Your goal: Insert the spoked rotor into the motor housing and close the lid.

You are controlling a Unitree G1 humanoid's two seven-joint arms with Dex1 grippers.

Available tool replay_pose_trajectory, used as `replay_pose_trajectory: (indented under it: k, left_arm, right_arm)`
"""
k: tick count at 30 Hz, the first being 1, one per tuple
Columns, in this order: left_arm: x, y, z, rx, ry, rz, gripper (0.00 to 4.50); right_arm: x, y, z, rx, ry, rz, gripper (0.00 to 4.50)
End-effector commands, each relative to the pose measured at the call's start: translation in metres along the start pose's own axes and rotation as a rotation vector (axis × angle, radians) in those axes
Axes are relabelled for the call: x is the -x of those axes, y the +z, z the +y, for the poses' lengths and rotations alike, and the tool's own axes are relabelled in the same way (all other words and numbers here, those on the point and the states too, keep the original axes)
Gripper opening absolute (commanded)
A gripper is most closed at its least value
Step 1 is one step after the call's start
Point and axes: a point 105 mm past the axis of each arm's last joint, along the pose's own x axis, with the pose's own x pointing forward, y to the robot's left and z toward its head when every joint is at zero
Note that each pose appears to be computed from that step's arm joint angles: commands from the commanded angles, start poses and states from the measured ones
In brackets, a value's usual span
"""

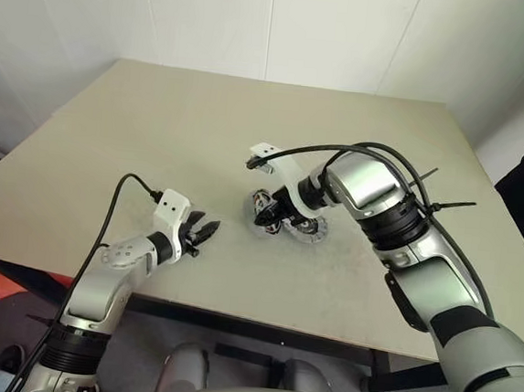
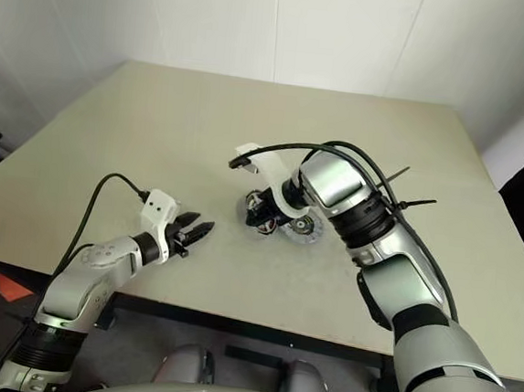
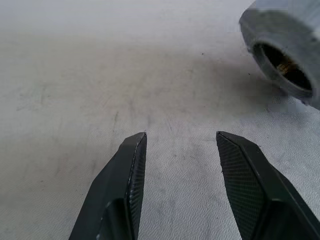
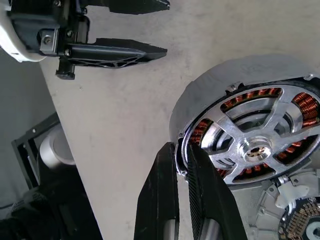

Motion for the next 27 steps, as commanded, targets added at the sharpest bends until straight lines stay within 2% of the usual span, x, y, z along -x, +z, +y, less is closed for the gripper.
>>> replay_pose_trajectory:
  k: [1, 10, 19, 27]
  left_arm:
    - [0.005, 0.015, 0.001, -0.032, 0.012, -0.051, 2.33]
    - [0.006, 0.014, 0.002, -0.030, 0.025, -0.050, 2.33]
    - [0.007, 0.017, 0.007, -0.034, 0.042, -0.057, 2.33]
    - [0.008, 0.019, 0.012, -0.042, 0.050, -0.058, 2.33]
  right_arm:
    - [0.009, 0.019, -0.003, 0.000, -0.050, -0.062, 0.00]
    - [-0.004, 0.037, -0.018, -0.127, -0.133, -0.108, 0.00]
    - [-0.020, 0.037, -0.032, -0.249, -0.212, -0.129, 0.00]
    - [-0.026, 0.036, -0.042, -0.294, -0.259, -0.146, 2.64]
